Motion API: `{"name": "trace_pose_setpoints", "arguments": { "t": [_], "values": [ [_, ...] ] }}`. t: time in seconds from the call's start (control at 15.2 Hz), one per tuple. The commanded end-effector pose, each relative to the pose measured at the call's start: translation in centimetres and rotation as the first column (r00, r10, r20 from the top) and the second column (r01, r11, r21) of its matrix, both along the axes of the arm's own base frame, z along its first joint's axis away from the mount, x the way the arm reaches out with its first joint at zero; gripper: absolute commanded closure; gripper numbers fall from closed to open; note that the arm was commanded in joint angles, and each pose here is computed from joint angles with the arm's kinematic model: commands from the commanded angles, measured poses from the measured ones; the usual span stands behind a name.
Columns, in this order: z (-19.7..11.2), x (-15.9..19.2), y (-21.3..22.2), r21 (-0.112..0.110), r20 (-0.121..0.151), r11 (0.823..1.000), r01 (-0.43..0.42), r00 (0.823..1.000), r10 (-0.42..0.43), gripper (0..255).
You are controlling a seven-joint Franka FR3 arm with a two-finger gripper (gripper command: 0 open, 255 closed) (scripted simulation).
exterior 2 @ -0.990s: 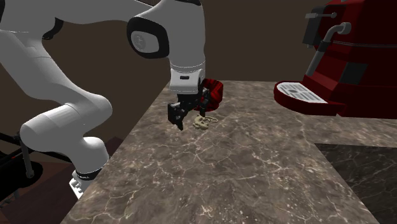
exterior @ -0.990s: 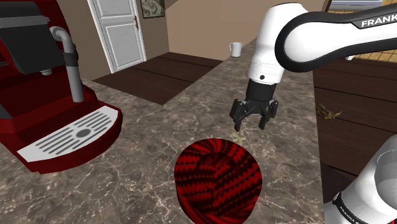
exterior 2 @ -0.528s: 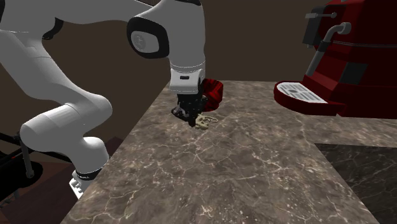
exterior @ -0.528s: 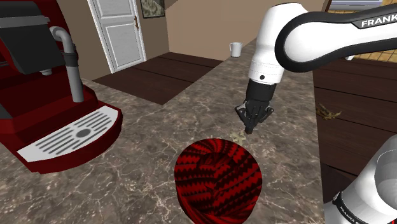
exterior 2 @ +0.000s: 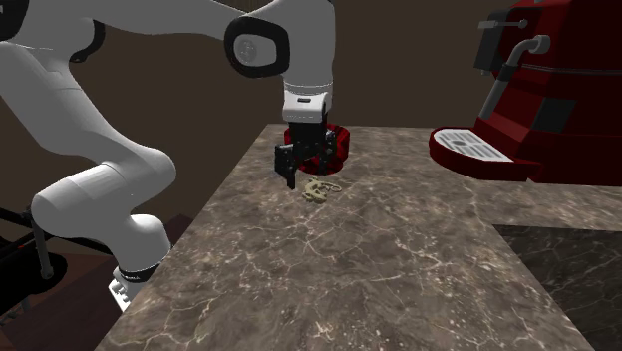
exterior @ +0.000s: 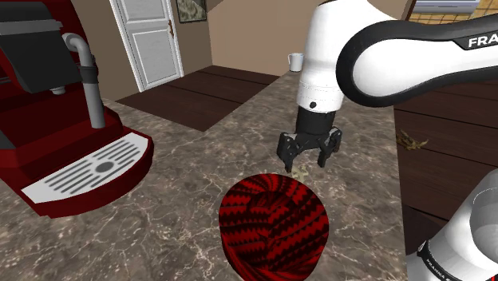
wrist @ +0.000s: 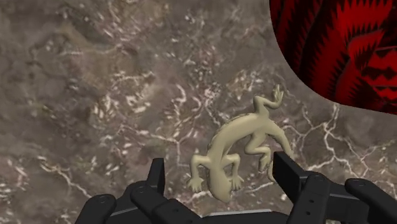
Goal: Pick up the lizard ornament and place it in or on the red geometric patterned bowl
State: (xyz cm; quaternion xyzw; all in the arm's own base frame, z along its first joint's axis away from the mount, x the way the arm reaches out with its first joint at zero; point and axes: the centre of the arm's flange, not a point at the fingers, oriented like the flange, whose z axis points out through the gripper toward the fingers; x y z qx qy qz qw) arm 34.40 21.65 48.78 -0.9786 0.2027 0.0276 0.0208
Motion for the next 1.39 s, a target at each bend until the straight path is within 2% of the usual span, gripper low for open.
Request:
{"name": "trace_pose_setpoints", "arguments": {
  "t": [0.0, 0.07, 0.13, 0.66, 1.12, 1.19, 1.32],
  "values": [
    [0.2, -0.2, 3.8, -0.085, 0.018, 0.996, 0.026, 1.0, -0.025, 0],
    [0.1, -0.4, 5.8, -0.128, 0.026, 0.991, 0.037, 0.999, -0.034, 0],
    [0.1, -0.5, 6.7, -0.148, 0.03, 0.988, 0.042, 0.999, -0.038, 0],
    [-3.9, -0.6, 6.3, -0.148, 0.03, 0.988, 0.042, 0.999, -0.038, 0],
    [-3.9, -0.6, 6.3, -0.148, 0.03, 0.988, 0.042, 0.999, -0.038, 0],
    [-3.9, -0.6, 6.3, -0.148, 0.03, 0.988, 0.042, 0.999, -0.038, 255],
    [-3.9, -0.6, 6.3, -0.148, 0.03, 0.988, 0.042, 0.999, -0.038, 255]
  ]
}}
